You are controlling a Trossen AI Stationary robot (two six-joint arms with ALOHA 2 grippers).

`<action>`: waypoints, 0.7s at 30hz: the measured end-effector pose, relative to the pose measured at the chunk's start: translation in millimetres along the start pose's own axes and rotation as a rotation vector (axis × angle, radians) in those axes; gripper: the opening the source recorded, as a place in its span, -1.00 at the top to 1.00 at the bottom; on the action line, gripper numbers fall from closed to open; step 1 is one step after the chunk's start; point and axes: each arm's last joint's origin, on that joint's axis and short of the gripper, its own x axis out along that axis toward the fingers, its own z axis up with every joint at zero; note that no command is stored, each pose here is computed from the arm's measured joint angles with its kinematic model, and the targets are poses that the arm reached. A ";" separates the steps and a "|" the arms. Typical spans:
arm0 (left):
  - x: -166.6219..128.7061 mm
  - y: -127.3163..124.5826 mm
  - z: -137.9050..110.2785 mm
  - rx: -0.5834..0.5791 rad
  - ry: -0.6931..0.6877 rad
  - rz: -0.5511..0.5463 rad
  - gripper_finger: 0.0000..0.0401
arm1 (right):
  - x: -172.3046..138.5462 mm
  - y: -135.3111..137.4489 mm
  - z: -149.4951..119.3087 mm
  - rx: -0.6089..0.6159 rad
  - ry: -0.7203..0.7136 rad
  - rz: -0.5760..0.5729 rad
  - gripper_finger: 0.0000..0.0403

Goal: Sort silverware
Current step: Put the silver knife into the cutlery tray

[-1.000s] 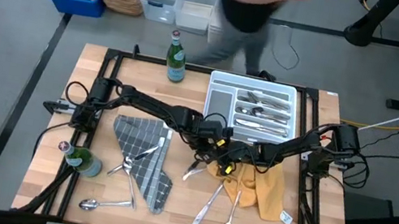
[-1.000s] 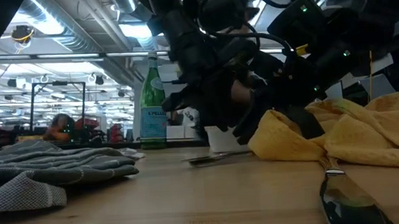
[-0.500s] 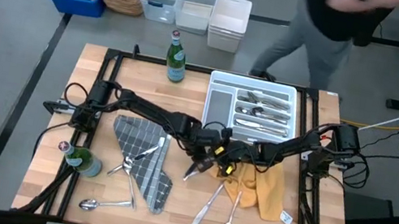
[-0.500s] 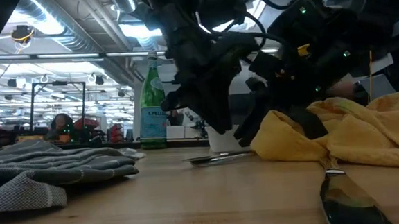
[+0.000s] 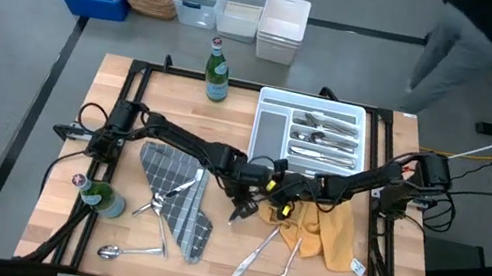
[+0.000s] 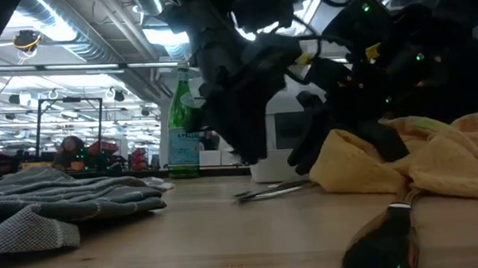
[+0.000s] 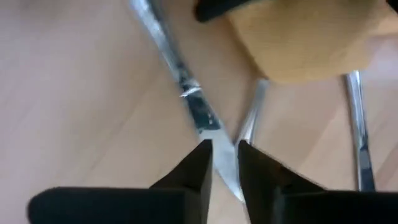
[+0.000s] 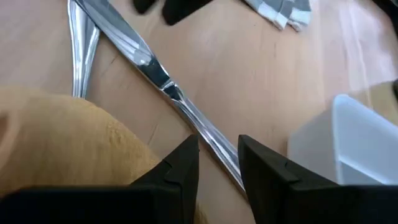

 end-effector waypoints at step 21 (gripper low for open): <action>26.2 10.9 14.0 -0.120 -0.106 0.055 0.11 | -50.9 -14.5 8.7 0.047 0.081 0.033 0.43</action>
